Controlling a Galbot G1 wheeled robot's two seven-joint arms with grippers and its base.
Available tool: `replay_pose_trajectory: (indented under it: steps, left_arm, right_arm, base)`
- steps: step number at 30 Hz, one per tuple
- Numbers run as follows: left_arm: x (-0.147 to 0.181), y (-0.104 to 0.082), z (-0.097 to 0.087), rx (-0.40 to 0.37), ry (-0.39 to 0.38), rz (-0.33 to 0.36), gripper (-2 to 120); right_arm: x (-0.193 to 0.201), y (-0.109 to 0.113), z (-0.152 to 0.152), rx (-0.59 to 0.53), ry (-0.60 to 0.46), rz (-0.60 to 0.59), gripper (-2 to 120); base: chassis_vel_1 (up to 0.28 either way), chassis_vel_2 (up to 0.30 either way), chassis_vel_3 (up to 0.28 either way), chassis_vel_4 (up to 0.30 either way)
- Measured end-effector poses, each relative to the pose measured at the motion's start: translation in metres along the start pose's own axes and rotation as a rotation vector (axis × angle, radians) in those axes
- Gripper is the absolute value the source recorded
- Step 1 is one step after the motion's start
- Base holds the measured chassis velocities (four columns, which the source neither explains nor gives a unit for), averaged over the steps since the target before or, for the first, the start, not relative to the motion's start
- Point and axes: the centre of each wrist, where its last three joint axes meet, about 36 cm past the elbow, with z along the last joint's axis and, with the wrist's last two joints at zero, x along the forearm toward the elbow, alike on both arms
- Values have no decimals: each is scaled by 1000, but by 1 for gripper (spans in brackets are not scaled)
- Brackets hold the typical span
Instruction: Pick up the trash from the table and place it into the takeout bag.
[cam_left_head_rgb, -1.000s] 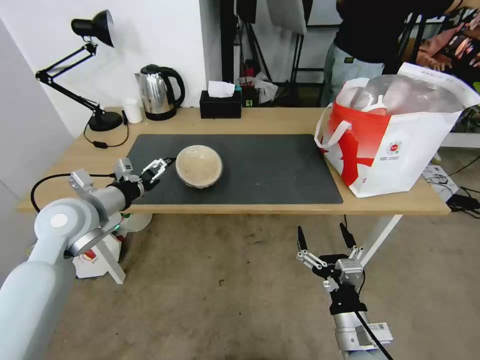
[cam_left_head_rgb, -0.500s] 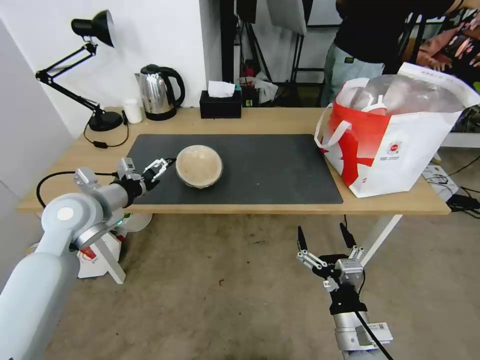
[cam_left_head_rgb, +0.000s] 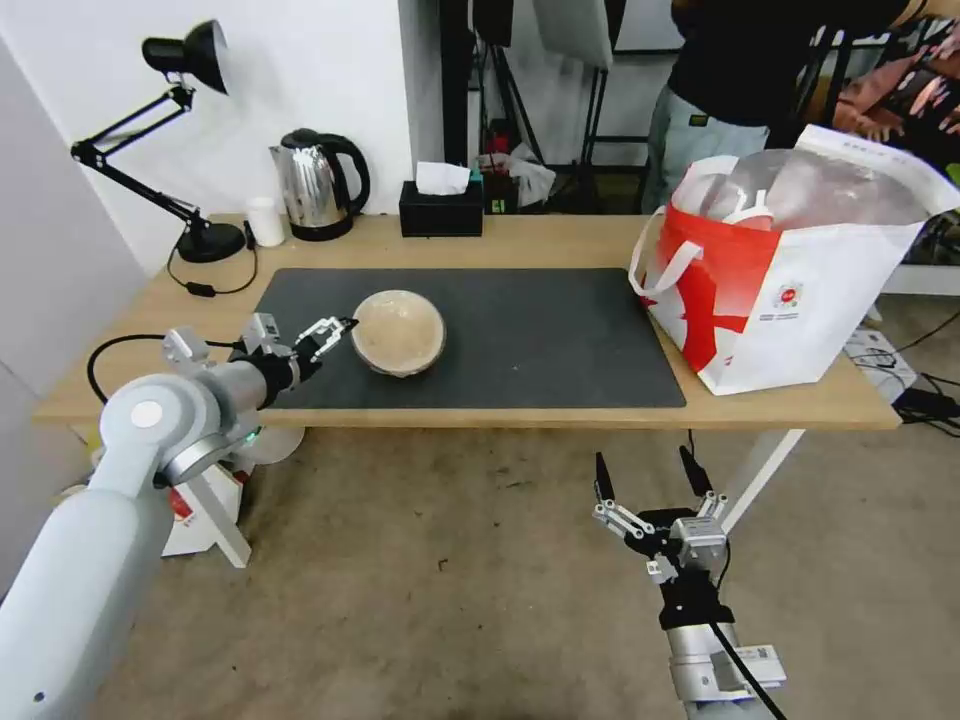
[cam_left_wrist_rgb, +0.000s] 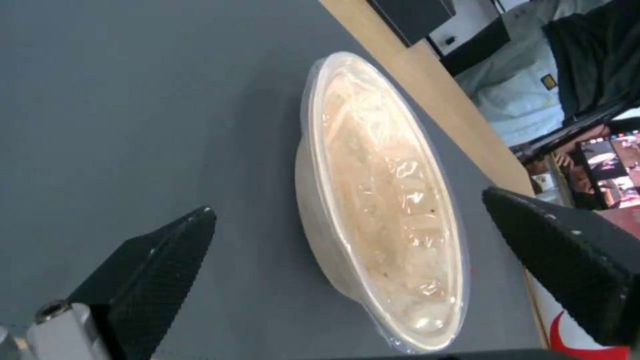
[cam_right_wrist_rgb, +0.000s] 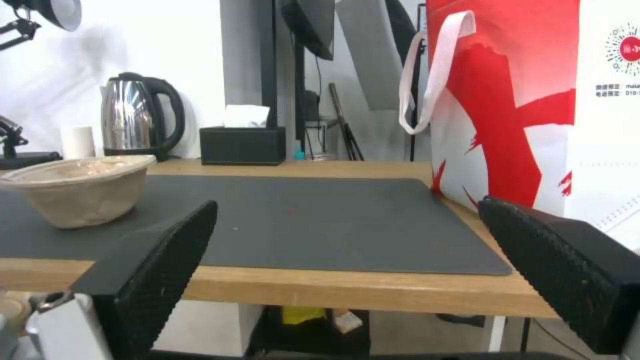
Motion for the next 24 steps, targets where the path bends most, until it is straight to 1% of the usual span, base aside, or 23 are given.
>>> replay_pose_trajectory:
  steps: [16, 24]
  left_arm:
    - [-18, -5, -2, 5, 28, 14, 100]
    - [-28, -11, 0, 7, 43, 28, 100]
  right_arm:
    - [0, 0, 0, 0, 0, 0, 100]
    - [0, 0, 0, 0, 0, 0, 100]
  base:
    - [0, 0, 0, 0]
    - [0, 0, 0, 0]
